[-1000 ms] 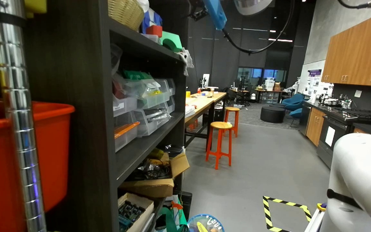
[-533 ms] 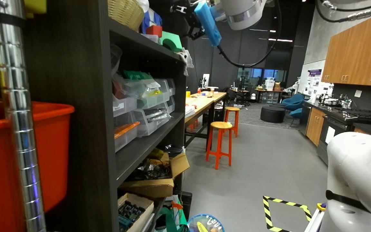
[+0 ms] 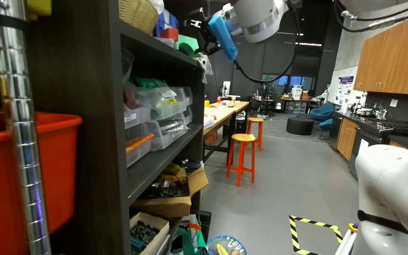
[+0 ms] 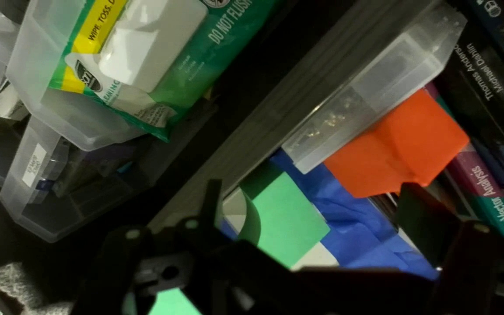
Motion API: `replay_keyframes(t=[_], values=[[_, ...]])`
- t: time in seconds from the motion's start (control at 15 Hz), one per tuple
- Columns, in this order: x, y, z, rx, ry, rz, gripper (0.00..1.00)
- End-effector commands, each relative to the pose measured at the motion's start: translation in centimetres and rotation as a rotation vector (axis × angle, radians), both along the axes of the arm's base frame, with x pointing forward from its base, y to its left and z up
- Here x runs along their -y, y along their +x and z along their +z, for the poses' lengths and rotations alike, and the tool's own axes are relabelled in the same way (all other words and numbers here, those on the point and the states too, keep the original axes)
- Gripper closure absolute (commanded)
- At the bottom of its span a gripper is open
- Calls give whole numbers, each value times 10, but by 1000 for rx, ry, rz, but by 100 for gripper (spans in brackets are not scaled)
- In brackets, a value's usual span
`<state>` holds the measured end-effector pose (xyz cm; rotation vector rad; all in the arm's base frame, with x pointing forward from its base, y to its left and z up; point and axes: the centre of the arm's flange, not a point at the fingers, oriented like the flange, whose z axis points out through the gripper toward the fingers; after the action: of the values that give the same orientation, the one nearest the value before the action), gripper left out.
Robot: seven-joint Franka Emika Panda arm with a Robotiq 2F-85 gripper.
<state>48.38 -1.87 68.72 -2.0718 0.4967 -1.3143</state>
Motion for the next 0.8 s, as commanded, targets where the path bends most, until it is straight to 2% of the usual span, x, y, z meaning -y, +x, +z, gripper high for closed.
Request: replay_keyframes(t=[0.0, 0.27, 0.6, 0.73], values=[[16, 3, -10, -29, 41, -28, 0], [31, -1, -24, -106, 71, -58, 0], [41, -2, -47, -291, 113, -85, 0], [44, -3, -50, -345, 86, -110, 0]])
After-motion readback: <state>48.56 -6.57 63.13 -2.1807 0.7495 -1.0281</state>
